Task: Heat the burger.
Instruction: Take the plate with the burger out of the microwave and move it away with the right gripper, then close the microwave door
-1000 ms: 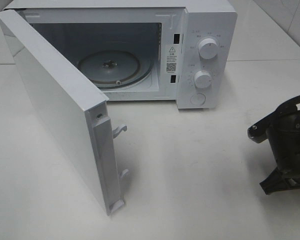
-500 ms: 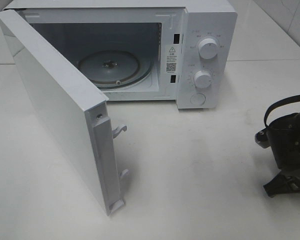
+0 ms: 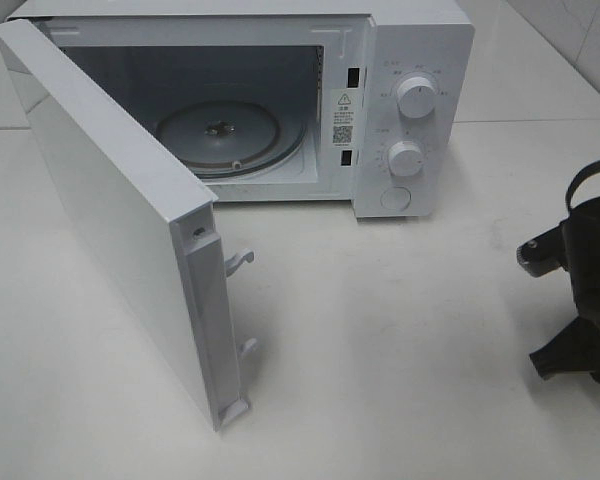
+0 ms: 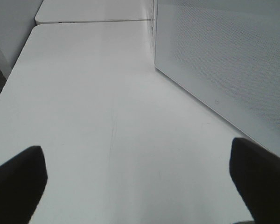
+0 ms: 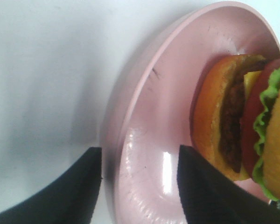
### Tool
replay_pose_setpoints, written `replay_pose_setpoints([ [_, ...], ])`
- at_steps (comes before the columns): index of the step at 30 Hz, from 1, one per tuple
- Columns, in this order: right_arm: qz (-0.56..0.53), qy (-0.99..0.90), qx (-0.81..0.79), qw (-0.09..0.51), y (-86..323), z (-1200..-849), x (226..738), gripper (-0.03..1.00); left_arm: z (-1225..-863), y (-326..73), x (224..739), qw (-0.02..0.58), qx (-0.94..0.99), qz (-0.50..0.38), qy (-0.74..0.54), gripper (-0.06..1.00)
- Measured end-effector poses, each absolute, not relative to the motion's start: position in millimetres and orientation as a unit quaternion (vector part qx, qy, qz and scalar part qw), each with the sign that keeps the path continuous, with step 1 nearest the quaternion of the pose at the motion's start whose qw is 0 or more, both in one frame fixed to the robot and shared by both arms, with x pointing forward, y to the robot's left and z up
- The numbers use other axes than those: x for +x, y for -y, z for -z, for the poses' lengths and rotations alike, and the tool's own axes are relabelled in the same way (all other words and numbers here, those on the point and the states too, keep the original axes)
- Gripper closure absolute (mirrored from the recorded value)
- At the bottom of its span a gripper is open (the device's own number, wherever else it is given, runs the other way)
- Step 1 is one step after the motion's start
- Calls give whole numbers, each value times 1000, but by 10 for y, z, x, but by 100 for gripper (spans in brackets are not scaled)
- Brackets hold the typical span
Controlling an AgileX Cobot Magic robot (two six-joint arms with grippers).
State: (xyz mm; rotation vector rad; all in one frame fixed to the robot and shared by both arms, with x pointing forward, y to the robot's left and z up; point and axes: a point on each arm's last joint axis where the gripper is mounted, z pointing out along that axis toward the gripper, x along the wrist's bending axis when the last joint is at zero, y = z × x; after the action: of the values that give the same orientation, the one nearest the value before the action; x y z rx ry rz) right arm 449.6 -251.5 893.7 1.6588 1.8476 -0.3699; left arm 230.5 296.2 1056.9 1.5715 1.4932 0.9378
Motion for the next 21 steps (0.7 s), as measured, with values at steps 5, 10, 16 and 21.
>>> replay_pose_setpoints([
  [5,79,-731,627,258,2405,-9285,4465,42,-10569,-2962,2305,380,615,-367,-585,-4],
  [10,34,-760,608,228,2324,-9472,4452,42,-10569,-2962,2305,380,615,-367,-585,-4],
  [16,-53,-813,552,177,2183,-9782,4377,31,-10569,-2962,2305,380,615,-367,-585,-4],
  [21,-101,-820,543,154,2140,-9947,4288,19,-10569,-2962,2305,380,615,-367,-585,-4],
])
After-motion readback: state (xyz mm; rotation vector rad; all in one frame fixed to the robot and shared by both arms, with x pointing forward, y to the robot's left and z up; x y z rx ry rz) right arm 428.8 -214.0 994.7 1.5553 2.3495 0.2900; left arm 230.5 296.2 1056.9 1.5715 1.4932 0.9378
